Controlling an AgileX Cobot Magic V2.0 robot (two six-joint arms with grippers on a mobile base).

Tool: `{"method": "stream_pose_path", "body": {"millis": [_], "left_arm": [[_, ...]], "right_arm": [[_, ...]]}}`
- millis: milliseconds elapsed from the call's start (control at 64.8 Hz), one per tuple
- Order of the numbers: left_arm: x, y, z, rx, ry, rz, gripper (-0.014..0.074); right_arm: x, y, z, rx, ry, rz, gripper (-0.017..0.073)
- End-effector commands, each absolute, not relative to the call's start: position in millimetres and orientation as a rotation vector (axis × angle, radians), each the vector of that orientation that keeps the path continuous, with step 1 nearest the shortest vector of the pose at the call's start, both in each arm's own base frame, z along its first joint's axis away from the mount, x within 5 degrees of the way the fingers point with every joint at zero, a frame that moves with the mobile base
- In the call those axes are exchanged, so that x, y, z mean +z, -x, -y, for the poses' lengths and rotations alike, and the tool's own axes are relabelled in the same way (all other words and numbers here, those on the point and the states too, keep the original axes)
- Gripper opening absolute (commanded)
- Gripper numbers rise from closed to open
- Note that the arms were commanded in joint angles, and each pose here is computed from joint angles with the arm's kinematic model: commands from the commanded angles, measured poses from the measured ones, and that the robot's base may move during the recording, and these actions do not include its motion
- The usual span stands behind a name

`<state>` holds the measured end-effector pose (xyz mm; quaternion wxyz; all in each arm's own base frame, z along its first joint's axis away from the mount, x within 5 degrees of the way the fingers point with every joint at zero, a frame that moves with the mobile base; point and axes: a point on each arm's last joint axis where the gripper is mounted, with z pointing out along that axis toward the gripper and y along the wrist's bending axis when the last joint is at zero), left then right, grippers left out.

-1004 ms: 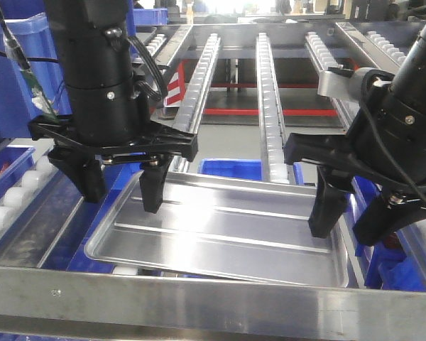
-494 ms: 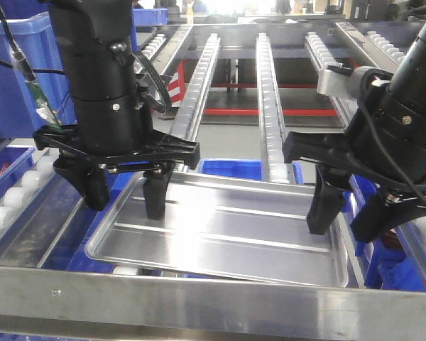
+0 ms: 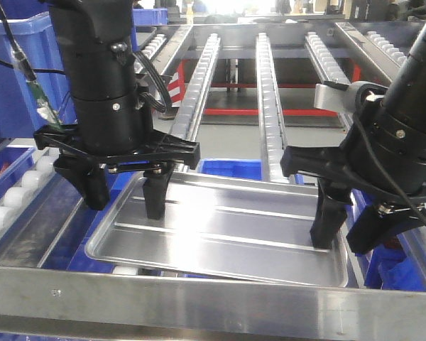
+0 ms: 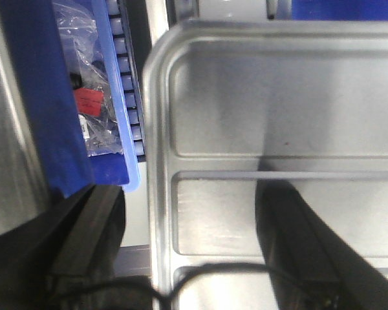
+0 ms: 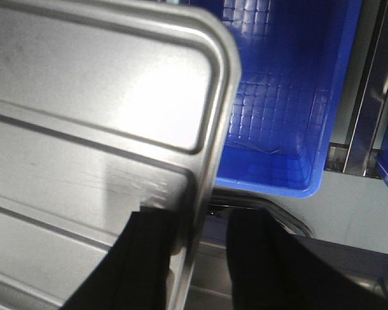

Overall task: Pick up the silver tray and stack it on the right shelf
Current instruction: 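Position both grippers at opposite short edges of the tray and close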

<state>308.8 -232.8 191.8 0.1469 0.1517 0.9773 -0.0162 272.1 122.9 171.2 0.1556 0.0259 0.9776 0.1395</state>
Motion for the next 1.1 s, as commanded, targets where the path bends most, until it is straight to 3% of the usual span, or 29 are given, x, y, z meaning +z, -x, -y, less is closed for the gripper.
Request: {"method": "stream_pose_path", "body": {"millis": [0,1081], "left_arm": [[212.8,-311.2,233.8,-0.096,-0.411,-2.748,0.0349],[221.0,-312.3,234.4,-0.072,-0.409,-2.762,0.0349]], "right_arm": [[187.4,-278.6,-124.3,0.435,-0.084,-2.718,0.034],[187.7,-279.1,-124.3,0.436,-0.084,-2.711,0.034]]}}
